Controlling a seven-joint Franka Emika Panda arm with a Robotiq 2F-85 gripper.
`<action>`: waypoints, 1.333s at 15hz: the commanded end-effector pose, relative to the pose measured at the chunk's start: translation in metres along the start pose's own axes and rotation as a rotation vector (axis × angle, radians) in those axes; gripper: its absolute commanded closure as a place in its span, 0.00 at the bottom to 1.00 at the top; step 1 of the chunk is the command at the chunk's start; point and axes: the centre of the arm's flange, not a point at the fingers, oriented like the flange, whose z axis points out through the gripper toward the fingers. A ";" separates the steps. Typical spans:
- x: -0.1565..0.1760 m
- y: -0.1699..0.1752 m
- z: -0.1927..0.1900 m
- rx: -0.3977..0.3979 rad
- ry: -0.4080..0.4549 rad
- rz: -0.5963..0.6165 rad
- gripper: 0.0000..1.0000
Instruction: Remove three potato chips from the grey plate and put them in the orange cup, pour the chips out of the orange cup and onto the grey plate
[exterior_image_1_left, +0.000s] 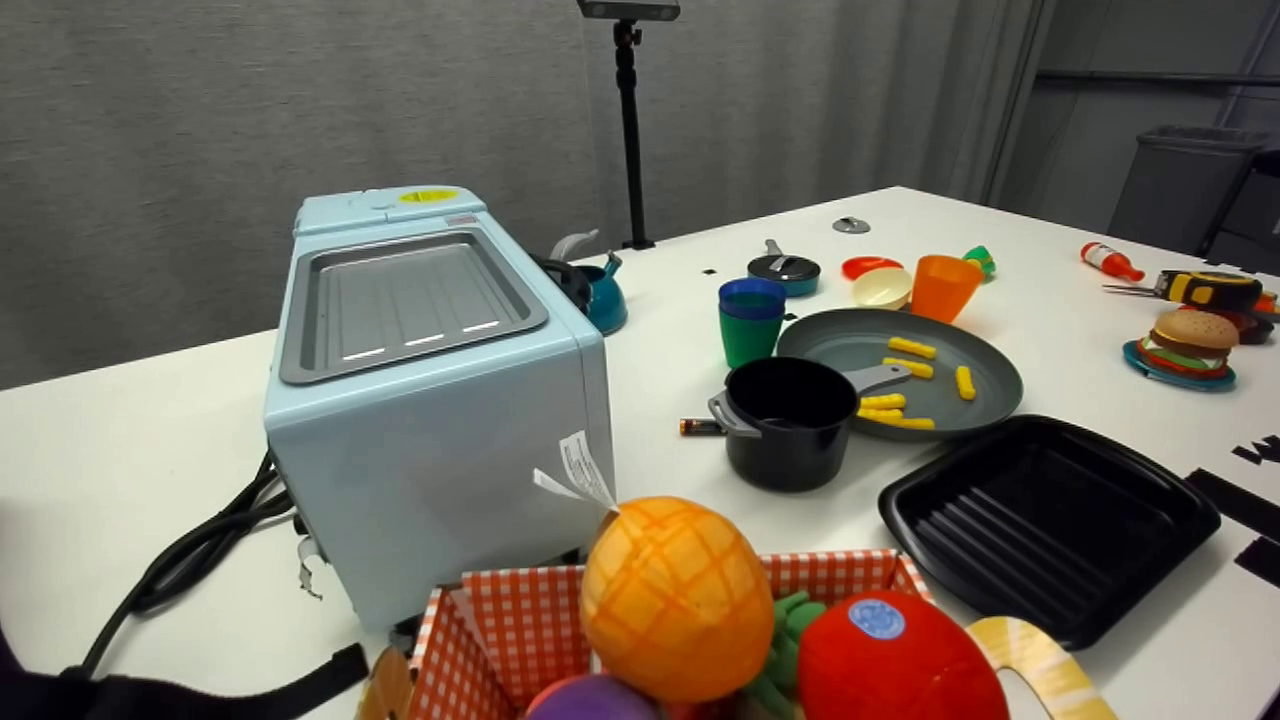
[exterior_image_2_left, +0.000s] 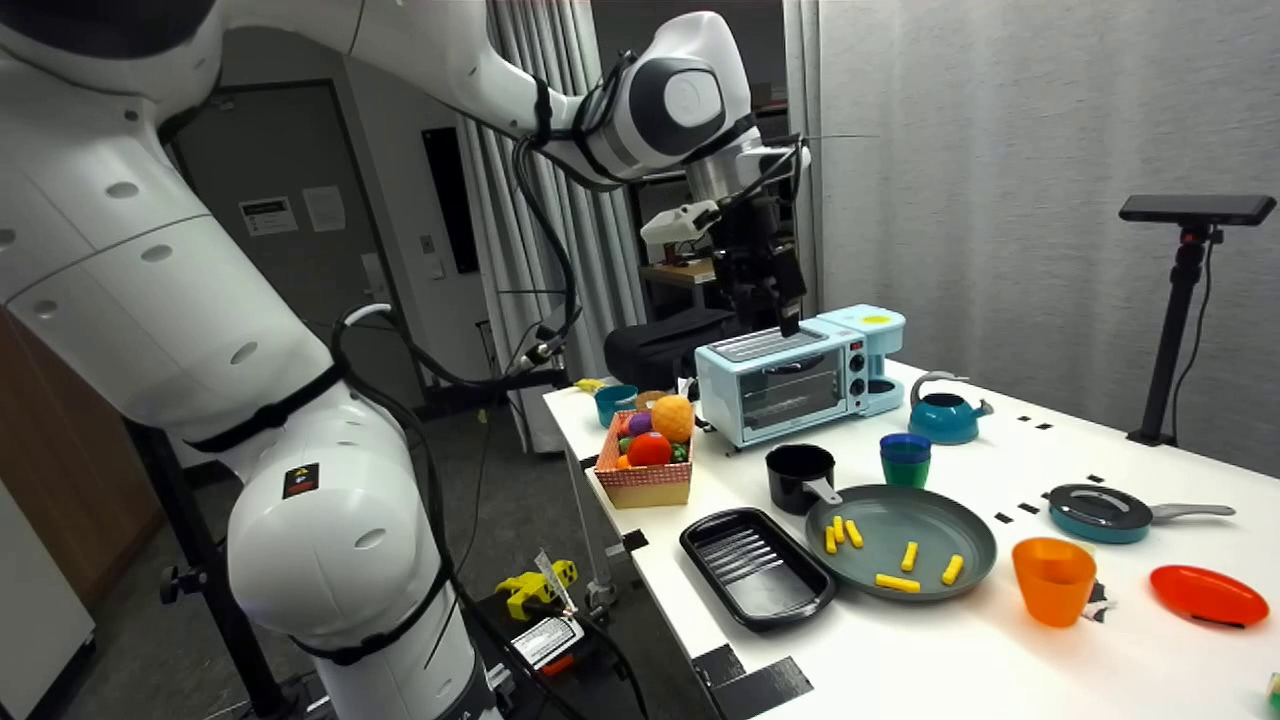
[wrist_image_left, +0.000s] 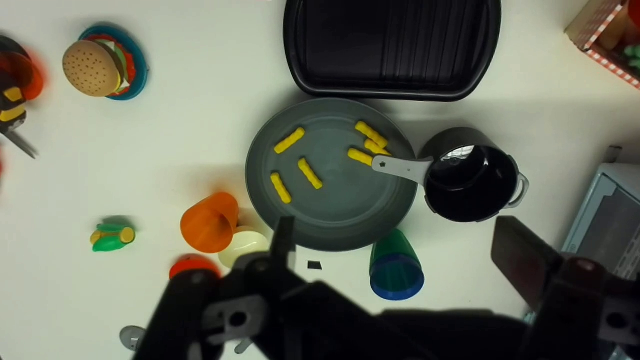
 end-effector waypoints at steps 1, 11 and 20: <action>0.020 0.018 0.028 -0.010 -0.017 -0.024 0.00; 0.060 0.046 0.139 0.000 -0.097 -0.082 0.00; 0.060 0.045 0.155 0.003 -0.123 -0.068 0.00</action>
